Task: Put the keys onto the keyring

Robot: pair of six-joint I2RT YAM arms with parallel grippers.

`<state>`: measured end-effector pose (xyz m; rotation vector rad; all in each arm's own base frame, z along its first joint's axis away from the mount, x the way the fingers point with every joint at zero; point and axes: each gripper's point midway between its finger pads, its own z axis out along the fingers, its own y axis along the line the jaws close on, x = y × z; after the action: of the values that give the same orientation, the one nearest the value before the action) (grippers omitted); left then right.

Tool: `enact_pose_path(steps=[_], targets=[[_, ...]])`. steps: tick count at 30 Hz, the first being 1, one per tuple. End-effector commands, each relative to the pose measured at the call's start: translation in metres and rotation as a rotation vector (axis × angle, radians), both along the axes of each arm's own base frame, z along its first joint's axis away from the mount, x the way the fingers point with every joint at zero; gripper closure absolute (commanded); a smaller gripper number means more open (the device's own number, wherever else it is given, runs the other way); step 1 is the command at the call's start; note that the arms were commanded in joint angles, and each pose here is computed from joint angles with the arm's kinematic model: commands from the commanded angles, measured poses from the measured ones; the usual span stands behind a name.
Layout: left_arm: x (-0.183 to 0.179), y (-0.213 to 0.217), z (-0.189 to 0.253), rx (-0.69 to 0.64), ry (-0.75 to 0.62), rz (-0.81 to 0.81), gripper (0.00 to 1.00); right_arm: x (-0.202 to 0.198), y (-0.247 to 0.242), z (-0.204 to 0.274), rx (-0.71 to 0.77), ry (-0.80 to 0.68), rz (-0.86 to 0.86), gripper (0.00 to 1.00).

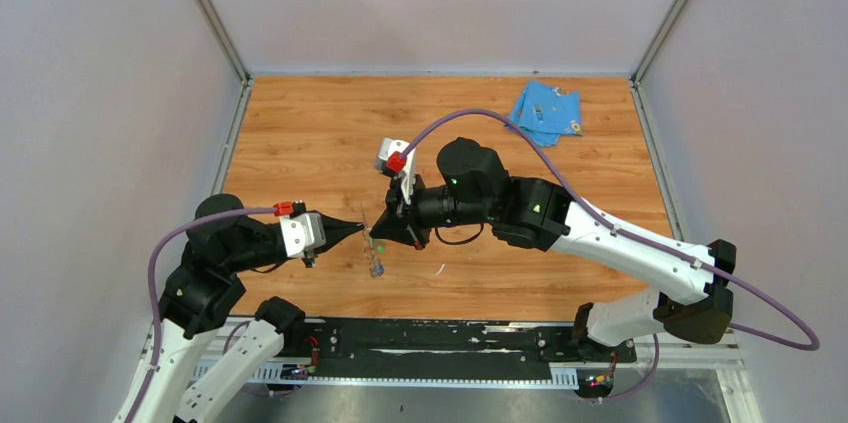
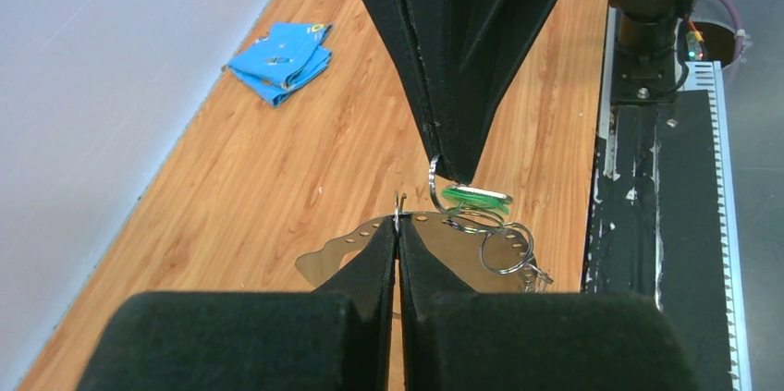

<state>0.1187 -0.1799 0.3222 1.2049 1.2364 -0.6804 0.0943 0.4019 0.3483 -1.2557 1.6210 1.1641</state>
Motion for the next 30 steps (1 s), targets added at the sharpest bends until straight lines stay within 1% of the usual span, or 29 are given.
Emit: enact_pose_path(steps=[1,15,30], targets=[[-0.006,-0.002,0.007,-0.005,-0.044,-0.039,1.0,0.001,0.004,0.018,0.047,-0.012,-0.03,1.0],[-0.014,-0.003,0.011,-0.008,-0.081,-0.081,1.0,0.007,0.004,0.015,0.038,0.01,-0.075,1.0],[-0.018,-0.003,0.017,-0.016,-0.099,-0.091,1.0,0.014,-0.006,-0.003,-0.003,0.036,-0.145,1.0]])
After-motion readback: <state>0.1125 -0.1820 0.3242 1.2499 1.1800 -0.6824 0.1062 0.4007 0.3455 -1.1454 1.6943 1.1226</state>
